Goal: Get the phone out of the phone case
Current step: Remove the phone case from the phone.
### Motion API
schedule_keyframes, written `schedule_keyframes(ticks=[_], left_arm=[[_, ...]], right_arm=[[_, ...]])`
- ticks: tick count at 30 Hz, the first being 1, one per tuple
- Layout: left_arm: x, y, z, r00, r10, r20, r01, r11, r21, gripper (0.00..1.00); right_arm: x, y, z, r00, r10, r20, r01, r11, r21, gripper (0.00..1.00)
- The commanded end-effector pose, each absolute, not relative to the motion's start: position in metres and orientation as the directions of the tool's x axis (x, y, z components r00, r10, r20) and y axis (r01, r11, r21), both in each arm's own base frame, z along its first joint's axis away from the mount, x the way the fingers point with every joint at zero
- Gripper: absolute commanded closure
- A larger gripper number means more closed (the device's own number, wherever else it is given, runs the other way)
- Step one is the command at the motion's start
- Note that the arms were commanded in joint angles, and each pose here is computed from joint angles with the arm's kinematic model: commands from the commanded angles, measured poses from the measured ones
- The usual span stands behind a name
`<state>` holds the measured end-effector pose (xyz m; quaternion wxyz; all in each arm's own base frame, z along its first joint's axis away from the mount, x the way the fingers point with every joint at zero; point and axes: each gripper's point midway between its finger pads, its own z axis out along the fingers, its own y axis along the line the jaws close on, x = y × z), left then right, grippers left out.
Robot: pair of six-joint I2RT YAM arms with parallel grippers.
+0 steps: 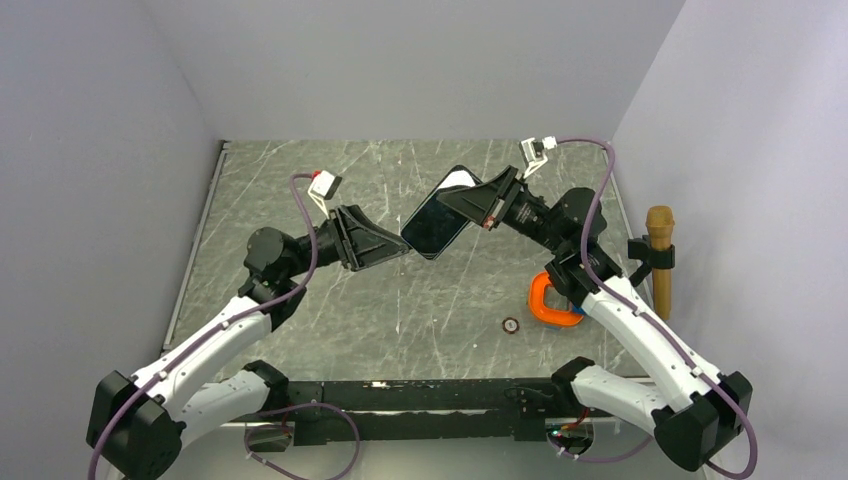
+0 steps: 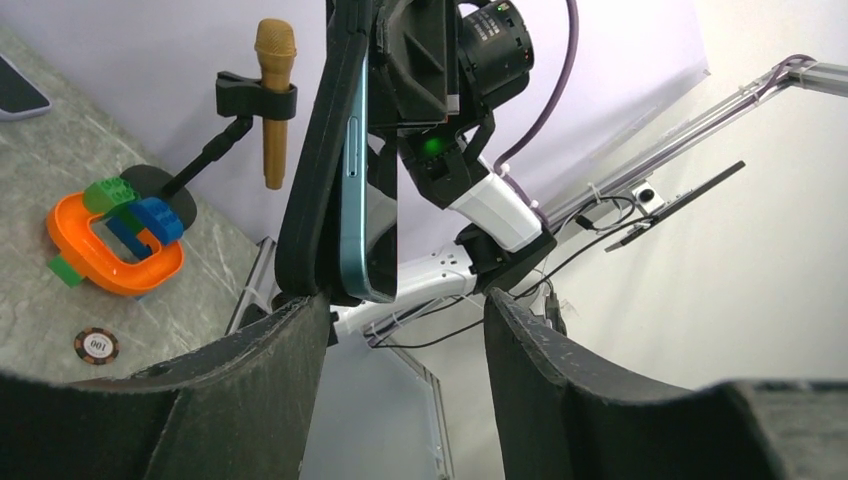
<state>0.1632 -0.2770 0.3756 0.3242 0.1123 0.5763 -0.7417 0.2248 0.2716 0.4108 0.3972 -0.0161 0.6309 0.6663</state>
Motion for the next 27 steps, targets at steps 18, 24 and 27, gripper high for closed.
schedule_keyframes(ticks=[18, 24, 27], left_arm=[[0.158, -0.287, 0.386, -0.682, -0.246, -0.689, 0.715, -0.027, -0.699, 0.58], [0.155, -0.272, 0.408, -0.690, -0.433, -0.580, 0.695, -0.174, -0.697, 0.57], [0.156, -0.265, 0.411, -0.696, -0.502, -0.514, 0.678, -0.224, -0.700, 0.57]], right_arm=[[0.157, 0.317, 0.385, -0.674, -0.008, -0.739, -0.737, 0.077, 0.671, 1.00], [0.160, 0.323, 0.383, -0.691, 0.064, -0.720, -0.717, 0.063, 0.694, 1.00], [0.162, 0.323, 0.385, -0.706, 0.138, -0.695, -0.696, 0.045, 0.716, 1.00]])
